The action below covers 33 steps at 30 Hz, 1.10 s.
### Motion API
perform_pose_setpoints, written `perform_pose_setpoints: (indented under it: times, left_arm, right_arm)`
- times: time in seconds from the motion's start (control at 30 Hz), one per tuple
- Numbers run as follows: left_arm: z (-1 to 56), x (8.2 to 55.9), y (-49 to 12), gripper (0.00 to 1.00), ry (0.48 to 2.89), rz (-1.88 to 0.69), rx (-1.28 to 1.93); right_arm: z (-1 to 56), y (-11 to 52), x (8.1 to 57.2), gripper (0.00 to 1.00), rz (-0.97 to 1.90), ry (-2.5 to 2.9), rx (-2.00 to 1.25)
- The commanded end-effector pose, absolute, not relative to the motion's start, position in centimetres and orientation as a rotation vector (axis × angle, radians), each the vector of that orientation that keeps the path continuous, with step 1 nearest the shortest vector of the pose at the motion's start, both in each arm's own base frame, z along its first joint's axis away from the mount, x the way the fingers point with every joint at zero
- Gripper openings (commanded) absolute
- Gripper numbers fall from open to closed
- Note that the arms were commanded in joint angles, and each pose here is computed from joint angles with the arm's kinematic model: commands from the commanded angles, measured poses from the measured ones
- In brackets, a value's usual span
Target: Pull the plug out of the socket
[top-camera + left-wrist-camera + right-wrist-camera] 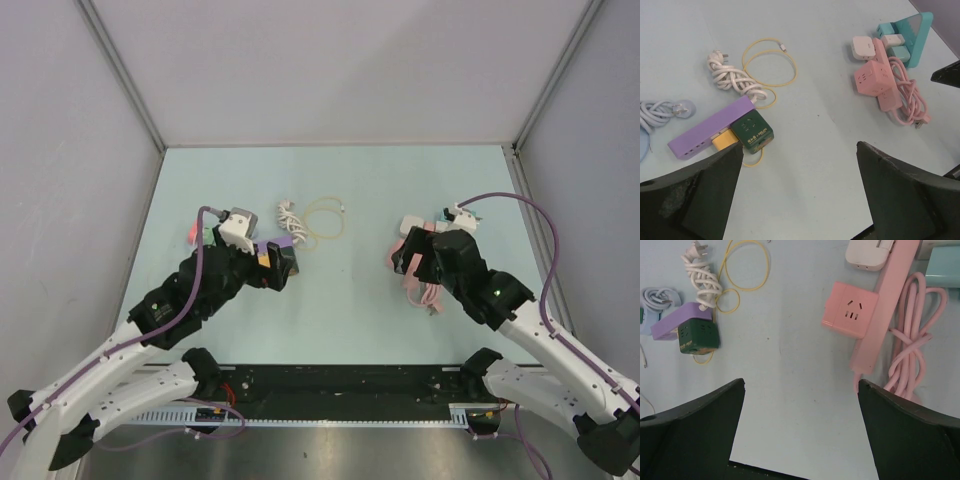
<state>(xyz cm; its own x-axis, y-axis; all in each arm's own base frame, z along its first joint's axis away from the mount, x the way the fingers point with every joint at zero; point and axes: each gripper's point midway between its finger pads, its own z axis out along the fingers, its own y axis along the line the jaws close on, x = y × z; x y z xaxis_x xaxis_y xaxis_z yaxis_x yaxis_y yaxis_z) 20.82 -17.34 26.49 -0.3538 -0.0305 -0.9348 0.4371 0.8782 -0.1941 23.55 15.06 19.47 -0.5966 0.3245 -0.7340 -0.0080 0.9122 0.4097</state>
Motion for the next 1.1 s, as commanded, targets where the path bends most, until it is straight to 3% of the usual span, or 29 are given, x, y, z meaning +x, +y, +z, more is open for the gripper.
perform_pose_setpoints:
  times: [0.0,0.5,0.6,0.73,0.9,1.07]
  left_arm:
    - [27.3,20.7,-17.4,1.00,1.847,-0.513,0.311]
    - [27.5,20.8,-16.7,1.00,1.828,-0.496,0.279]
    - [27.4,20.8,-16.6,1.00,1.831,-0.492,0.278]
    - [27.1,20.9,-16.6,1.00,1.846,-0.478,0.282]
    - [27.2,20.9,-16.6,1.00,1.845,-0.480,0.282]
    - [27.1,20.8,-16.5,1.00,1.841,-0.484,0.282]
  right_arm:
    - [21.3,14.8,23.8,1.00,0.501,2.118,0.277]
    - [18.6,13.1,23.8,0.99,0.351,2.199,0.365]
    - [17.0,12.8,23.9,0.91,0.286,2.249,0.368]
    - [15.8,13.1,23.9,0.72,0.256,2.300,0.332]
    - [14.0,11.4,25.0,0.70,0.124,2.303,0.391]
    - [12.3,12.5,26.4,0.69,0.184,2.356,0.337]
